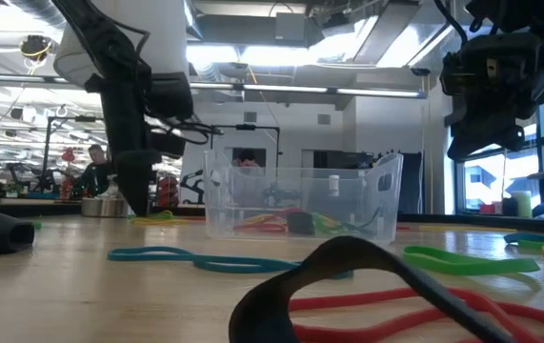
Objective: Pick and place rubber bands into bin
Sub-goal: Put the green rubber band into the transparent bin
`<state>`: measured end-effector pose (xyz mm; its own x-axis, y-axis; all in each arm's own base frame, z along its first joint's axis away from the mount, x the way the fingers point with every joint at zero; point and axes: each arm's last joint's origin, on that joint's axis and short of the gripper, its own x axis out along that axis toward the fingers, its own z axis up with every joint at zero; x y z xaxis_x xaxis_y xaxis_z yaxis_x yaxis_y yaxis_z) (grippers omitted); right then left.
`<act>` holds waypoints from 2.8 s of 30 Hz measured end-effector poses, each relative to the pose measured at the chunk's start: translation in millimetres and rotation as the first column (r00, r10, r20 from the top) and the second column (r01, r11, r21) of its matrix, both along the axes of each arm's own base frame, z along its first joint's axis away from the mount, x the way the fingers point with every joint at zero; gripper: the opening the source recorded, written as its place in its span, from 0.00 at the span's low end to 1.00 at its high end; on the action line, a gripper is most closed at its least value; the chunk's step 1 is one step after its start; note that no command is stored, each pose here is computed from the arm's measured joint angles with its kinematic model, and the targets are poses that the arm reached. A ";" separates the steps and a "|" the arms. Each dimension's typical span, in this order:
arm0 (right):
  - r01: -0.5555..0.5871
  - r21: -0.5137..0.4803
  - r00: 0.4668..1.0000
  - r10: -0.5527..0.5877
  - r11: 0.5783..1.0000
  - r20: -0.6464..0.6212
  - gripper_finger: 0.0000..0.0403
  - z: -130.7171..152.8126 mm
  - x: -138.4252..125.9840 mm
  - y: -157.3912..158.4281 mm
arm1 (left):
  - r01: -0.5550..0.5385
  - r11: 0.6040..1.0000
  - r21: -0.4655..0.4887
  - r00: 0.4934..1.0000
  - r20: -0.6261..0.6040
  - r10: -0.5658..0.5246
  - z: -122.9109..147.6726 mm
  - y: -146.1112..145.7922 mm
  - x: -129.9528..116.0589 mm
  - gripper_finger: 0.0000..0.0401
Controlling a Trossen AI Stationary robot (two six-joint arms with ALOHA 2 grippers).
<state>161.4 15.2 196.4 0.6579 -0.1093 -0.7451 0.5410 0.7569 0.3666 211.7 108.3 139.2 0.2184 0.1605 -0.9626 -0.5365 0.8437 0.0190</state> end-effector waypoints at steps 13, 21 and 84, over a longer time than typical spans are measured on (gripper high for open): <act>0.000 0.002 1.000 0.000 1.000 0.008 0.04 0.5 0.6 0.1 | 0.028 1.000 0.001 0.998 -0.063 -0.028 -12.4 1.5 2.6 0.19; -0.002 -0.001 1.000 0.002 1.000 0.007 0.04 0.4 0.6 0.0 | -0.047 0.999 -0.005 0.999 -0.014 0.047 -3.4 0.1 -0.5 0.01; -0.092 -0.082 0.994 0.097 0.992 0.047 0.04 4.2 4.7 0.6 | -0.013 0.998 0.063 0.999 -0.044 0.015 63.0 -74.0 9.2 0.11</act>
<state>166.1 15.7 200.6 0.7052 -0.1024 -0.7016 0.4476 0.8316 0.3286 220.9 34.4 202.3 0.1728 0.2233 -0.9593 -0.5457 0.8325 0.0955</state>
